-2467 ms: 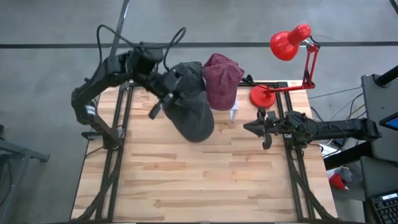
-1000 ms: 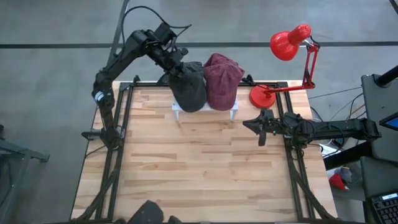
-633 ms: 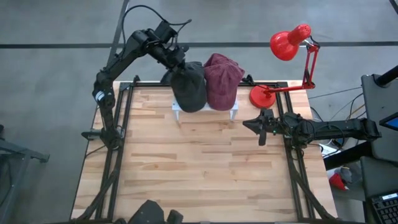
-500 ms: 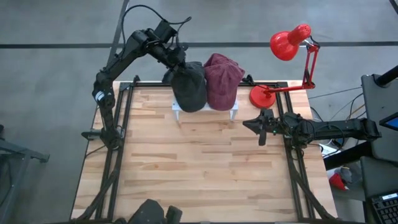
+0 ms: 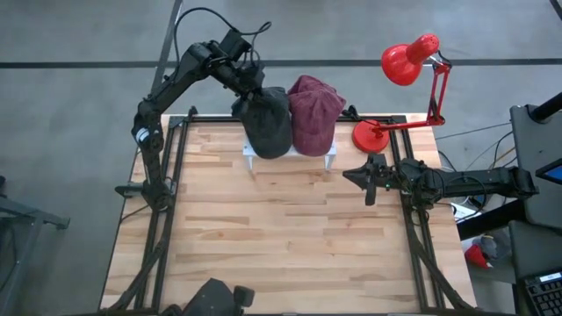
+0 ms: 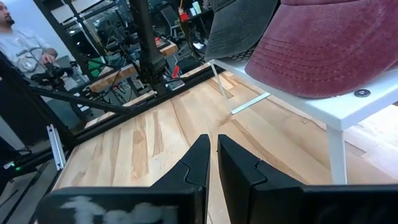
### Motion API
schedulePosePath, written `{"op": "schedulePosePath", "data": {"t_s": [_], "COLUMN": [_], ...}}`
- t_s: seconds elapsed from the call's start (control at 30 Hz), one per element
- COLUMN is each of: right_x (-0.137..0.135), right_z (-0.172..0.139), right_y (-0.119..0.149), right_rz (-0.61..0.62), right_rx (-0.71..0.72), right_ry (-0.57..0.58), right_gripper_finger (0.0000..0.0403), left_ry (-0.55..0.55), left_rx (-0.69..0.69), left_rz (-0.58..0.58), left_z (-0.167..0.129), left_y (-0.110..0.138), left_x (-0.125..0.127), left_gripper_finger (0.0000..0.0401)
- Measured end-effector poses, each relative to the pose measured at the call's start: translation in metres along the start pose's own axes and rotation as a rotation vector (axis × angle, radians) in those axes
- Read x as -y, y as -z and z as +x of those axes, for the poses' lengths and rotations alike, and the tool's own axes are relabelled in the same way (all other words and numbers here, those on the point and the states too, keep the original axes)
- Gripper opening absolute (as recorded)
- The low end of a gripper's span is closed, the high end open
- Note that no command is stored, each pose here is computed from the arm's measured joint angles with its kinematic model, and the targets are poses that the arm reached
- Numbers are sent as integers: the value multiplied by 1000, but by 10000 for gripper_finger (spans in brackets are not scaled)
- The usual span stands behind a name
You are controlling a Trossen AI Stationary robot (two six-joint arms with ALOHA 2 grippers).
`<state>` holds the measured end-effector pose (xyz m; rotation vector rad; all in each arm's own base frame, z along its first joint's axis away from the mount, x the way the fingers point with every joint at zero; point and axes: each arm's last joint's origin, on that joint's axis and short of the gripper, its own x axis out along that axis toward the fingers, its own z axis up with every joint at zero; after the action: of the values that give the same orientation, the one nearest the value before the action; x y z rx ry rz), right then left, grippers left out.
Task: Pick & Place hat
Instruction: Stack the black cap on top of the black cap on the shelf
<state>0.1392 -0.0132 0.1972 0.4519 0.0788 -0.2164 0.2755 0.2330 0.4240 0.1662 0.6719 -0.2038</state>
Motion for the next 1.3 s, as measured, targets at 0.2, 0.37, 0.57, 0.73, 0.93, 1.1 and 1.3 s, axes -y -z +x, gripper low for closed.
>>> {"op": "schedulePosePath", "data": {"t_s": [0.2,0.37,0.57,0.73,0.93,1.1,1.3], "right_x": [0,-1,0,0,1,1,1], "right_z": [0,0,0,0,0,0,0], "right_y": [0,2,3,3,5,5,5], "right_rz": [-1,-2,-3,-4,-5,-5,-2], "right_rx": [-8,-35,-48,-50,-64,-64,-64], "right_ry": [-16,-36,-33,-33,-25,-26,-26], "right_gripper_finger": [29,29,29,29,29,29,29], "left_ry": [-61,-120,-236,-326,-463,-483,-472], "left_rx": [-60,-113,-193,-252,-296,-260,-250], "left_rz": [-52,-77,-110,-130,-134,-166,-193], "left_z": [0,-1,-7,-11,-20,-23,-20], "left_y": [2,3,2,1,-3,-7,-7], "left_x": [-2,-3,-4,-5,-8,-8,-7], "left_gripper_finger": [117,163,182,181,181,181,182]}}
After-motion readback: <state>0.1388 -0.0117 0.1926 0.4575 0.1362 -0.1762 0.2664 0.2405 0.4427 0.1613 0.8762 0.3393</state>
